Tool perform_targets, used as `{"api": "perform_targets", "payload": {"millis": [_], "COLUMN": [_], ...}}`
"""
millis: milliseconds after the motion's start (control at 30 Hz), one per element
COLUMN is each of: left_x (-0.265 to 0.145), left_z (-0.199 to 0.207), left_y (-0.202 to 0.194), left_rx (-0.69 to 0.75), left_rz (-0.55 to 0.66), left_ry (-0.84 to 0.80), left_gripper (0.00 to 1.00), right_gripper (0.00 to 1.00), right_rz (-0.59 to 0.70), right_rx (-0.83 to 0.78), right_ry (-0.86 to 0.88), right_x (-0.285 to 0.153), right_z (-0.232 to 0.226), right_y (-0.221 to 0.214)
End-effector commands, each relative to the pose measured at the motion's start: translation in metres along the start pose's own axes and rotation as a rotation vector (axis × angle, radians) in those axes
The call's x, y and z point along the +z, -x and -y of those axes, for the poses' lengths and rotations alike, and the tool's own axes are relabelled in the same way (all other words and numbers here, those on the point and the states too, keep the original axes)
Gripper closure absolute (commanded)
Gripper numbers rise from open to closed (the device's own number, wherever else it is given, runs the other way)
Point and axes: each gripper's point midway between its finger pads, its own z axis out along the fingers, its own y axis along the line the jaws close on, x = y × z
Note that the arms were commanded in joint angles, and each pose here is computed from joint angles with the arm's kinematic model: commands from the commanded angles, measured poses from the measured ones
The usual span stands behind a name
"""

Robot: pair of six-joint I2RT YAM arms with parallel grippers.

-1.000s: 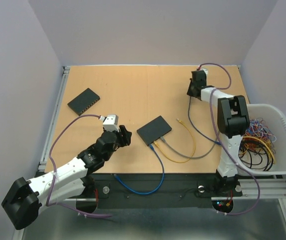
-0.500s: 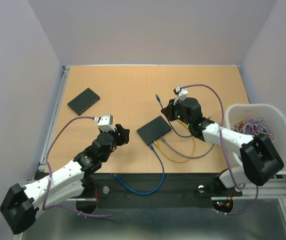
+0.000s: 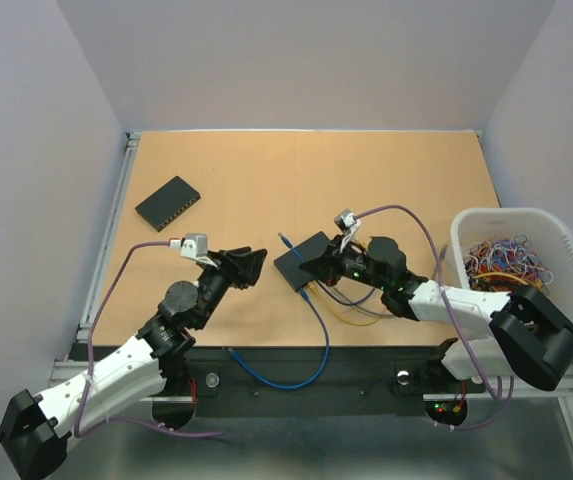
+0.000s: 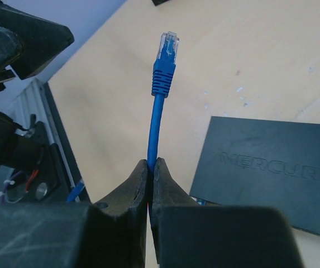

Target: Insert the plug into the switch port

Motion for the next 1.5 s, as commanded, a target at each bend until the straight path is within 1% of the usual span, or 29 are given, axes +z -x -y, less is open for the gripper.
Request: {"api": "perform_targets", "payload": {"millis": [0, 33, 67, 100, 233, 433, 633, 733, 967, 1433, 1467], "left_x": [-0.008, -0.012, -0.014, -0.017, -0.024, -0.027, -0.027, -0.027, -0.024, -0.015, -0.016], "left_z": [0.032, 0.035, 0.031, 0.035, 0.036, 0.038, 0.044, 0.048, 0.047, 0.04, 0.041], "left_y": [0.023, 0.027, 0.022, 0.025, 0.024, 0.024, 0.023, 0.022, 0.02, 0.01, 0.011], "left_rx": [-0.054, -0.063, -0.063, -0.07, -0.078, -0.092, -0.105, -0.113, -0.13, -0.141, -0.145], "left_rz": [0.108, 0.13, 0.128, 0.149, 0.167, 0.18, 0.171, 0.16, 0.144, 0.096, 0.099], "left_ry": [-0.178, -0.201, -0.209, -0.233, -0.282, -0.322, -0.372, -0.404, -0.426, -0.409, -0.417], "left_gripper": [0.36, 0.34, 0.32, 0.31, 0.3, 0.3, 0.34, 0.41, 0.48, 0.5, 0.52], "right_gripper": [1.0, 1.0, 1.0, 1.0, 1.0, 1.0, 1.0, 1.0, 1.0, 1.0, 1.0], "right_rz": [0.121, 0.143, 0.133, 0.136, 0.149, 0.147, 0.145, 0.153, 0.158, 0.161, 0.158], "right_rx": [-0.008, -0.013, -0.007, -0.003, 0.008, 0.011, 0.011, 0.008, 0.006, 0.007, 0.008], "right_ry": [0.205, 0.238, 0.265, 0.284, 0.341, 0.366, 0.392, 0.402, 0.415, 0.44, 0.438], "right_x": [-0.005, -0.007, -0.01, -0.011, -0.014, -0.015, -0.018, -0.019, -0.02, -0.021, -0.02], "right_z": [-0.048, -0.055, -0.06, -0.065, -0.078, -0.085, -0.092, -0.095, -0.098, -0.105, -0.104], "right_y": [0.029, 0.032, 0.026, 0.024, 0.023, 0.02, 0.018, 0.021, 0.022, 0.022, 0.021]}}
